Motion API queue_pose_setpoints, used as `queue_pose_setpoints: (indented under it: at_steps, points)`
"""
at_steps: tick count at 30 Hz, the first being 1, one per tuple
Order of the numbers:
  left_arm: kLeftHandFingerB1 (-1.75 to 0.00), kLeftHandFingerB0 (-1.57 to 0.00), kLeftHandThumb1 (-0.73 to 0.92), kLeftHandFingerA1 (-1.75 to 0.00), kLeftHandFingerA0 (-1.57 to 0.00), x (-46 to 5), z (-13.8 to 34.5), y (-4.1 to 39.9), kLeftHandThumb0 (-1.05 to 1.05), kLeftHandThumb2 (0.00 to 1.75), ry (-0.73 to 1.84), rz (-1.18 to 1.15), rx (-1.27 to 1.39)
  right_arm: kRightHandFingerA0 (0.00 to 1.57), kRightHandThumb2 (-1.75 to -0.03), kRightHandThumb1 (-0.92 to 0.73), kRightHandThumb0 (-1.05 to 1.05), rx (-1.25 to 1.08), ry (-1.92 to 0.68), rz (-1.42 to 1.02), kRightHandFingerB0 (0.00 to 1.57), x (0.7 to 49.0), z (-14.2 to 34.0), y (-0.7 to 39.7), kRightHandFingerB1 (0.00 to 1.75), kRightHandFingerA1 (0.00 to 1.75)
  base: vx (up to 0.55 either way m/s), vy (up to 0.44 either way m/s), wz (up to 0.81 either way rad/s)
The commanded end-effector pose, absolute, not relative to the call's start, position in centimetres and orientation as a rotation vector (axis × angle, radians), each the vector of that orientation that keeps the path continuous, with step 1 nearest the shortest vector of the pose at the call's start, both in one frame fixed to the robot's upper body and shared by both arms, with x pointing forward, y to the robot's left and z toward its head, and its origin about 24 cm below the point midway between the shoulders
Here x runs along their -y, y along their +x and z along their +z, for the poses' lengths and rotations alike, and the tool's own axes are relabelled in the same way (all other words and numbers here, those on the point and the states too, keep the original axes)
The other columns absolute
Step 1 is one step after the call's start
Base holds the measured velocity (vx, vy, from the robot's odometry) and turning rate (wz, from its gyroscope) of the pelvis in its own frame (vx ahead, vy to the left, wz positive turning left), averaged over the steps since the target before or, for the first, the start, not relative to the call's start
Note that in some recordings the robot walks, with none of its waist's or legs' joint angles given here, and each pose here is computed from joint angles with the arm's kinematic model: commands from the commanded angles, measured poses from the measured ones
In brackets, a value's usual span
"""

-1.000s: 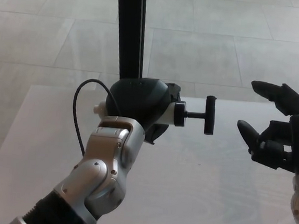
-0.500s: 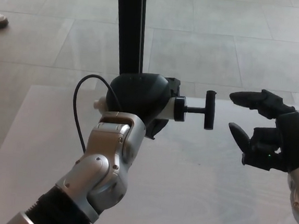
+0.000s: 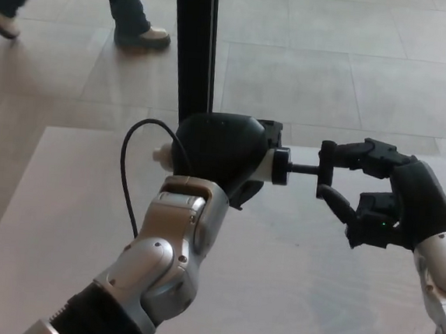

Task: The robot uses its left hand to lift the air pump kept on the middle of the desk and use the right hand to pull out the handle

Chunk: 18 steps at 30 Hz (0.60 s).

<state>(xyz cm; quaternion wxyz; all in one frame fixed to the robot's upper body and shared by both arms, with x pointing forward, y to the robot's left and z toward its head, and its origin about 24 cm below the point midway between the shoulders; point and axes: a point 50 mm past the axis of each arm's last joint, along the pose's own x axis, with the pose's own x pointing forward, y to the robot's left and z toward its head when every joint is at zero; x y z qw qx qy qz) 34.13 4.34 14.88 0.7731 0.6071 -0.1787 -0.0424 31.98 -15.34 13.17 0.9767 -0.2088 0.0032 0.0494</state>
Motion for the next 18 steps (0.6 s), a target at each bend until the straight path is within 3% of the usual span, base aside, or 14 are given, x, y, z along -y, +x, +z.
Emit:
queue_pose_setpoints:
  at_steps: [1,2,3,4,5,6,8,9,10,14,15,18]
  points:
    - [-1.15,-0.76,0.74,-1.64,-0.76,-3.51,15.8,33.7,-0.34,0.66,1.348,-0.009,0.623,1.31,-0.9,-0.42,-0.35,-0.13,-0.389,0.116,0.72,15.26,12.64,32.35,0.83,1.39,0.0,0.0,0.0]
    - [-1.11,-0.79,0.77,-1.57,-0.77,-3.37,15.76,33.54,-0.34,0.7,1.336,-0.022,0.653,1.3,-0.9,-0.43,-0.35,-0.147,-0.395,0.113,0.76,15.26,12.54,32.47,0.91,1.4,0.0,0.0,0.0]
    - [-1.12,-0.81,0.78,-1.55,-0.79,-3.3,15.73,33.49,-0.35,0.74,1.343,-0.021,0.673,1.3,-0.94,-0.48,-0.37,-0.152,-0.395,0.113,0.71,15.25,12.55,32.49,0.83,1.38,0.0,0.0,0.0]
    - [-1.08,-0.83,0.71,-1.52,-0.81,-3.27,15.78,33.43,-0.31,0.77,1.358,-0.018,0.702,1.04,-0.65,-0.68,-0.4,-0.158,-0.393,0.108,0.7,15.17,12.6,32.57,0.96,1.68,0.0,0.0,0.0]
    - [-1.04,-0.86,0.66,-1.48,-0.83,-3.24,15.76,33.39,-0.29,0.75,1.352,-0.015,0.725,1.03,-0.63,-0.73,-0.41,-0.157,-0.404,0.112,0.7,15.14,12.59,32.61,1.3,1.68,0.0,0.0,0.0]
    - [-1.04,-0.86,0.66,-1.48,-0.83,-3.23,15.74,33.39,-0.29,0.75,1.35,-0.014,0.731,1.03,-0.63,-0.73,-0.41,-0.157,-0.407,0.113,0.7,15.14,12.59,32.62,1.3,1.68,0.0,0.0,0.0]
    - [-1.16,-0.8,0.61,-1.55,-0.81,-3.15,15.73,33.36,-0.3,0.68,1.401,-0.005,0.756,1.02,-0.66,-0.8,-0.48,-0.154,-0.424,0.106,0.73,15.08,12.61,32.69,1.54,1.71,0.0,0.0,0.0]
    - [-1.15,-0.81,0.57,-1.55,-0.81,-3.09,15.7,33.34,-0.28,0.68,1.396,-0.006,0.768,1.03,-0.66,-0.81,-0.47,-0.141,-0.433,0.104,0.76,15.07,12.62,32.65,1.57,1.7,0.0,0.0,0.0]
    - [-1.04,-0.83,0.67,-1.5,-0.81,-3.09,15.69,33.31,-0.3,0.72,1.384,-0.006,0.778,1.04,-0.65,-0.79,-0.44,-0.134,-0.482,0.097,0.74,15.03,12.59,32.71,1.6,1.68,0.0,0.0,0.0]
    - [-1.03,-0.86,0.6,-1.56,-0.8,-3.02,15.68,33.31,-0.27,0.72,1.358,0.006,0.785,1.0,-0.64,-0.8,-0.42,-0.091,-0.484,0.1,0.72,15.01,12.38,32.5,1.6,1.74,0.0,0.0,0.0]
    - [-1.14,-0.85,0.63,-1.48,-0.81,-3.06,15.69,33.31,-0.31,0.74,1.351,0.0,0.794,1.0,-0.63,-0.8,-0.39,-0.092,-0.512,0.092,0.69,15.0,12.36,32.48,1.64,1.74,0.0,0.0,0.0]
    - [-1.15,-0.82,0.62,-1.48,-0.81,-3.15,15.63,33.35,-0.3,0.72,1.367,-0.011,0.792,0.99,-0.65,-0.84,-0.45,-0.084,-0.535,0.076,0.69,14.91,12.39,32.44,1.66,1.75,0.0,0.0,0.0]
